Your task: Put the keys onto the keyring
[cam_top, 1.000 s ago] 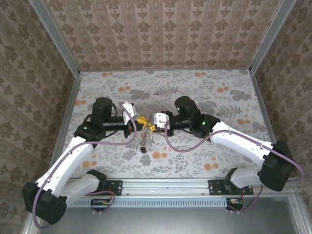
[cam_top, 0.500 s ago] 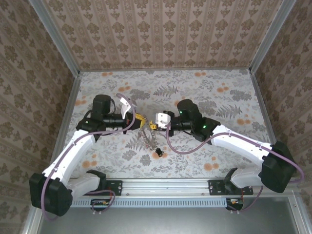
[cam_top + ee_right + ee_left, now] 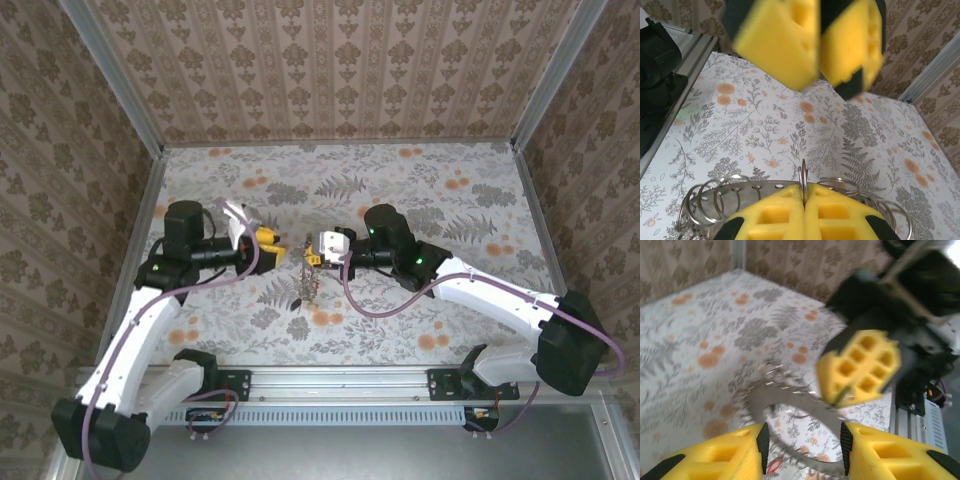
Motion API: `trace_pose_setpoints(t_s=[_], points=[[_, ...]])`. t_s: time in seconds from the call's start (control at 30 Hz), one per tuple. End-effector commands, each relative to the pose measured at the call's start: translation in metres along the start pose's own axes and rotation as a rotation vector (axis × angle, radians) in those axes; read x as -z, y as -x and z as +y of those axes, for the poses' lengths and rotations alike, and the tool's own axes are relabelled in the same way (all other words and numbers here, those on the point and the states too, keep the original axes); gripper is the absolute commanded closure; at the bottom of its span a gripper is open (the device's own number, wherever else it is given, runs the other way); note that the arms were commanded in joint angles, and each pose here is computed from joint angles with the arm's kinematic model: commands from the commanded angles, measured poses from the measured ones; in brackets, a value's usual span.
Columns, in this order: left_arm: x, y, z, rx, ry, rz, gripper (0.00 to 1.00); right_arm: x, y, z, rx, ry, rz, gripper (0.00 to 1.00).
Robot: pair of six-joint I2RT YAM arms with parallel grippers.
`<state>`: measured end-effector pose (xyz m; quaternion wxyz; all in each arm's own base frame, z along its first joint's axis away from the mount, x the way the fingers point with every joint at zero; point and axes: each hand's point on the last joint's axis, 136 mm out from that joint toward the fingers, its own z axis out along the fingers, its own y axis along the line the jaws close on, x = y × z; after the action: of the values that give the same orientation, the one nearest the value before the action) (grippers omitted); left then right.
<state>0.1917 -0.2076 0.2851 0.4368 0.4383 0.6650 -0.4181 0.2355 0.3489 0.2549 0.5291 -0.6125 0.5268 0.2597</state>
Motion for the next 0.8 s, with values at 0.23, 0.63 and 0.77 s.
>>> trace_pose_setpoints(t_s=[0.23, 0.63, 0.77], points=[[-0.004, -0.012, -0.033, -0.28, -0.096, -0.002, 0.61, 0.005, 0.054, 0.009, 0.024, 0.118, -0.196, 1.0], [-0.008, -0.008, -0.038, -0.367, -0.094, -0.005, 0.73, 0.002, 0.062, 0.012, -0.007, 0.164, -0.23, 1.0], [-0.01, -0.006, -0.038, -0.379, -0.1, -0.007, 0.85, 0.001, 0.064, 0.013, -0.009, 0.177, -0.234, 1.0]])
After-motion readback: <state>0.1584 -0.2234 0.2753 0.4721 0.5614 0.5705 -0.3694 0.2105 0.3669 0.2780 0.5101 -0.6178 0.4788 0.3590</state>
